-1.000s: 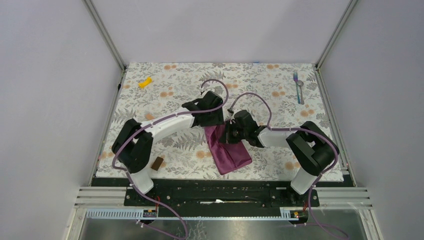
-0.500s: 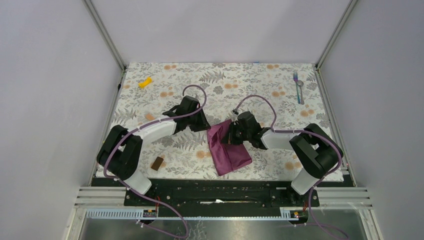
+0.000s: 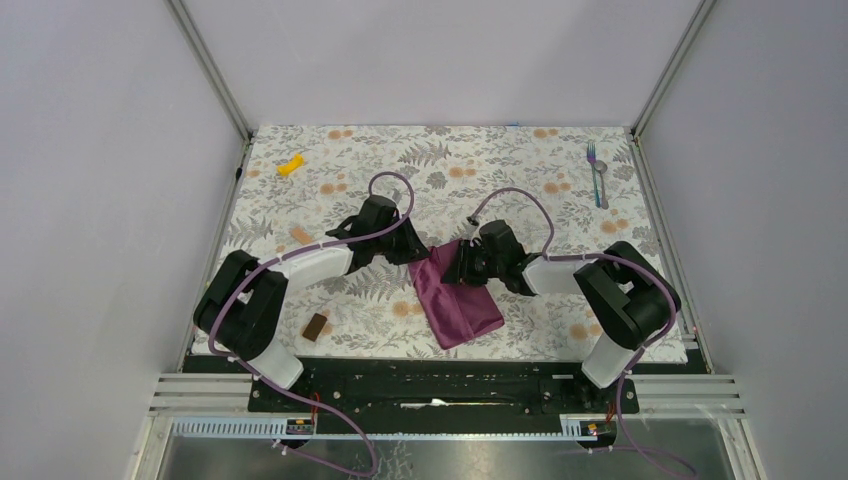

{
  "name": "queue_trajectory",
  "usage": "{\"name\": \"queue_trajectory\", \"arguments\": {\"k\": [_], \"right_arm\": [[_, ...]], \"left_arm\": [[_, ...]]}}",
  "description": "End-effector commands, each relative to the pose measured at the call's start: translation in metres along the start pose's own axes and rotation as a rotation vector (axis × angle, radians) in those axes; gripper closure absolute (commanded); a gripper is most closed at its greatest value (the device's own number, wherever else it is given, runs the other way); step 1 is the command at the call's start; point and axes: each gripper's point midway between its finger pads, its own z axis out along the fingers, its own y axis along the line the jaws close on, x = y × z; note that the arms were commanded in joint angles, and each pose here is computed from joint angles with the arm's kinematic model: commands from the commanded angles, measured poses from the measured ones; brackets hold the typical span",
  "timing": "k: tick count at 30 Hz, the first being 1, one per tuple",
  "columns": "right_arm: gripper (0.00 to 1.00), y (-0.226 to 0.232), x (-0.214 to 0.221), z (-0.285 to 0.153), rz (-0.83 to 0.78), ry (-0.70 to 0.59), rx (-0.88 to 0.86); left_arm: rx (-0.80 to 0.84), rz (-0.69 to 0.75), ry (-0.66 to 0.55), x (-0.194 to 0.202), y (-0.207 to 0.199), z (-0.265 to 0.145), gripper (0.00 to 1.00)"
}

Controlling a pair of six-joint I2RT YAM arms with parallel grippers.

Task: Fold the napkin into a case and place the utensils inside
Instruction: Smooth out the 2/3-rectangle-folded napkin at the center of the board.

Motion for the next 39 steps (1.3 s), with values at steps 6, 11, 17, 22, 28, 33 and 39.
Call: {"name": "queue_trajectory", "arguments": {"k": [6,11,17,22,28,33,39], "right_arm": [[0.59,0.017,-0.019,0.011,-0.118,-0.014,-0.084],[0.80,0.017,-0.019,0.016,-0.086,-0.005,-0.086],[1.00,0.014,-0.013,0.020,-0.038,0.012,-0.084],[1.00,0.009,-0.011,0.018,-0.027,0.004,-0.063],[1.00,0.007,-0.011,0.019,-0.030,0.009,-0.052],[1.00,0.005,-0.012,0.016,-0.036,0.004,-0.033],[1.00,0.005,-0.011,0.017,-0.022,0.010,-0.031]], "left_arm": [[0.073,0.024,-0.029,-0.011,-0.020,-0.004,0.75],[0.067,0.028,-0.022,-0.009,-0.016,-0.002,0.76],[0.083,0.023,-0.001,-0.010,-0.018,0.004,0.80],[0.091,0.028,0.025,-0.010,-0.016,0.015,0.82],[0.082,0.025,0.038,-0.010,-0.008,0.030,0.85],[0.072,0.032,0.030,-0.013,-0.002,0.036,0.85],[0.059,0.020,0.045,-0.013,0.011,0.045,0.86]]}}
